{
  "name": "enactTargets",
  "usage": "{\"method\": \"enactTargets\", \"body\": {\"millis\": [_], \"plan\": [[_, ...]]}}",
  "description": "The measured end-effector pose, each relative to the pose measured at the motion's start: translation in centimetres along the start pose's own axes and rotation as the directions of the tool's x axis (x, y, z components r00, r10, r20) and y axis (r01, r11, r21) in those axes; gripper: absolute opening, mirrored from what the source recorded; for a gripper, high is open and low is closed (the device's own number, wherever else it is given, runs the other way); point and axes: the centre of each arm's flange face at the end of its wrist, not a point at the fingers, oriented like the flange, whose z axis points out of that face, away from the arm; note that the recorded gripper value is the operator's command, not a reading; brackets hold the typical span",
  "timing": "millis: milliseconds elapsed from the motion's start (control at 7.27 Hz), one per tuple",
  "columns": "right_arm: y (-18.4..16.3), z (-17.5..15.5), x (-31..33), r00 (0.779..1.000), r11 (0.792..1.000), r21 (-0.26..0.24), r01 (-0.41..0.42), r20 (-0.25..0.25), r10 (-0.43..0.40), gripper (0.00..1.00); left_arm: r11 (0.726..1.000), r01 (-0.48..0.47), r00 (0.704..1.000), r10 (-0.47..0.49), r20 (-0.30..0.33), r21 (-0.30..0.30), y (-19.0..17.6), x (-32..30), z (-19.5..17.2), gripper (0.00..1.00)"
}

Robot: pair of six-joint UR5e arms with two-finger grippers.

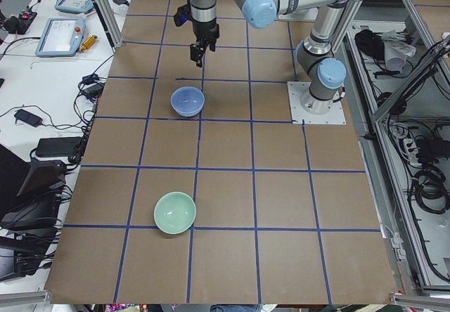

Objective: Stack green bowl on blue bowl
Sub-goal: 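Move the left gripper away from the blue bowl toward the green bowl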

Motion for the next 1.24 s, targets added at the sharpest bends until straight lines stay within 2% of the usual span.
{"method": "enactTargets", "body": {"millis": [413, 688, 826, 963, 1239], "plan": [[0.0, 0.0, 0.0, 1.000, 1.000, 0.000, 0.000, 0.000, 0.000, 1.00, 0.981, -0.196, 0.980, 0.196, -0.037, 0.006, 7.4, -10.1, 4.5, 1.00], [0.0, 0.0, 0.0, 1.000, 1.000, 0.000, 0.000, 0.000, 0.000, 1.00, 0.946, -0.322, 0.946, 0.323, -0.023, 0.046, 13.2, -18.2, 9.6, 1.00], [0.0, 0.0, 0.0, 1.000, 1.000, 0.000, 0.000, 0.000, 0.000, 1.00, 0.918, -0.393, 0.919, 0.394, -0.015, 0.053, 15.9, -21.3, 12.1, 1.00], [0.0, 0.0, 0.0, 1.000, 1.000, 0.000, 0.000, 0.000, 0.000, 1.00, 0.878, -0.477, 0.879, 0.477, 0.012, 0.045, 17.9, -23.8, 14.1, 1.00], [0.0, 0.0, 0.0, 1.000, 1.000, 0.000, 0.000, 0.000, 0.000, 1.00, 0.817, -0.576, 0.817, 0.574, 0.047, 0.022, 20.8, -27.1, 16.7, 1.00]]}}
